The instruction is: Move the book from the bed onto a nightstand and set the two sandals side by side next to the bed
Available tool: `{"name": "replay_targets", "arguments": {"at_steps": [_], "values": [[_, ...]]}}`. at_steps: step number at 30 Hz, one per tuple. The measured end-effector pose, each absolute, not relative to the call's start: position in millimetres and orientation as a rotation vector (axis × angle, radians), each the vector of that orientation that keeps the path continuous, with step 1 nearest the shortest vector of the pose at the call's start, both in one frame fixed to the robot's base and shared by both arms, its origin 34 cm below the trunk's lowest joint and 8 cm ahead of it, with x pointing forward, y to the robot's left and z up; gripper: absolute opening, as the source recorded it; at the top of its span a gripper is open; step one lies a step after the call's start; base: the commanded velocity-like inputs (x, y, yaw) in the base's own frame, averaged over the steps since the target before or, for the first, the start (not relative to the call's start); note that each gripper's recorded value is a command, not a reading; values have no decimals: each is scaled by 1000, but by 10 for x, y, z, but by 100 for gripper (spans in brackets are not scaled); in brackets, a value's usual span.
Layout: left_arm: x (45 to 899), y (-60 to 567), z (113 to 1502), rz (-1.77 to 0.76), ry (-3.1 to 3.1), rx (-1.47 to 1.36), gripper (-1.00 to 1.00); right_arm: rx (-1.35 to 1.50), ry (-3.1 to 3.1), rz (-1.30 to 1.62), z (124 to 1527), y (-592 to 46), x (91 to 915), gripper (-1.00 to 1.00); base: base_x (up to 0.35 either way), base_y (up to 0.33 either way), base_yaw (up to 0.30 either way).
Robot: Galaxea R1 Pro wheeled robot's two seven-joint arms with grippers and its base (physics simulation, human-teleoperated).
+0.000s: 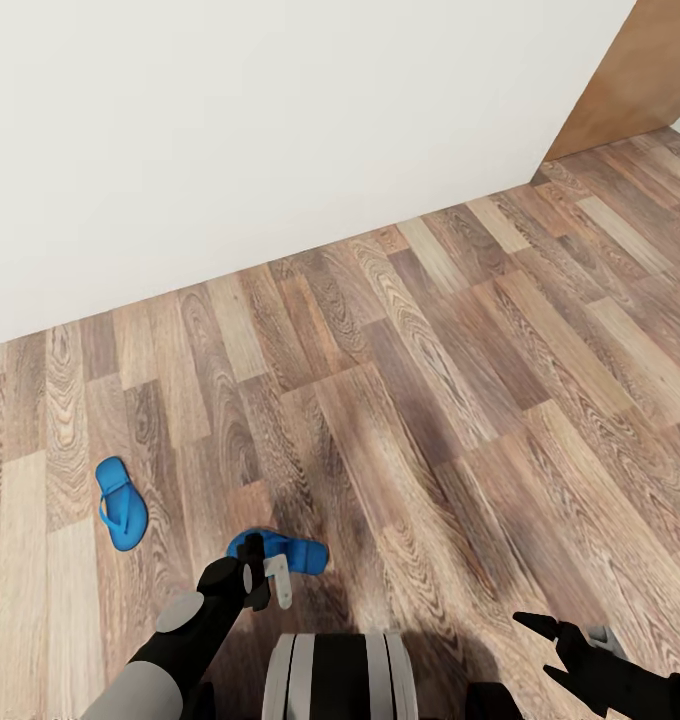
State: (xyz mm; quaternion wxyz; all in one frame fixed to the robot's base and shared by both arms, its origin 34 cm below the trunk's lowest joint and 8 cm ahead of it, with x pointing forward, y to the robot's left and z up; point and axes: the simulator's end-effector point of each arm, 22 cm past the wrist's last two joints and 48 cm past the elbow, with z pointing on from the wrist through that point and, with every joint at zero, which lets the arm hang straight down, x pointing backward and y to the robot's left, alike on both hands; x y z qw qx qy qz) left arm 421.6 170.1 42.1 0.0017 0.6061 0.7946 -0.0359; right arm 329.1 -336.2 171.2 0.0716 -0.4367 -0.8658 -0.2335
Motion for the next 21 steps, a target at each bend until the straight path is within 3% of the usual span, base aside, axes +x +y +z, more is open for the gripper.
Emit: {"name": "replay_targets", "arguments": {"at_steps": [21], "values": [[4141, 1697, 363, -130, 2502, 1911, 100, -1313, -2589, -688, 1667, -3362, 3236, 100, 0, 0, 0]]}}
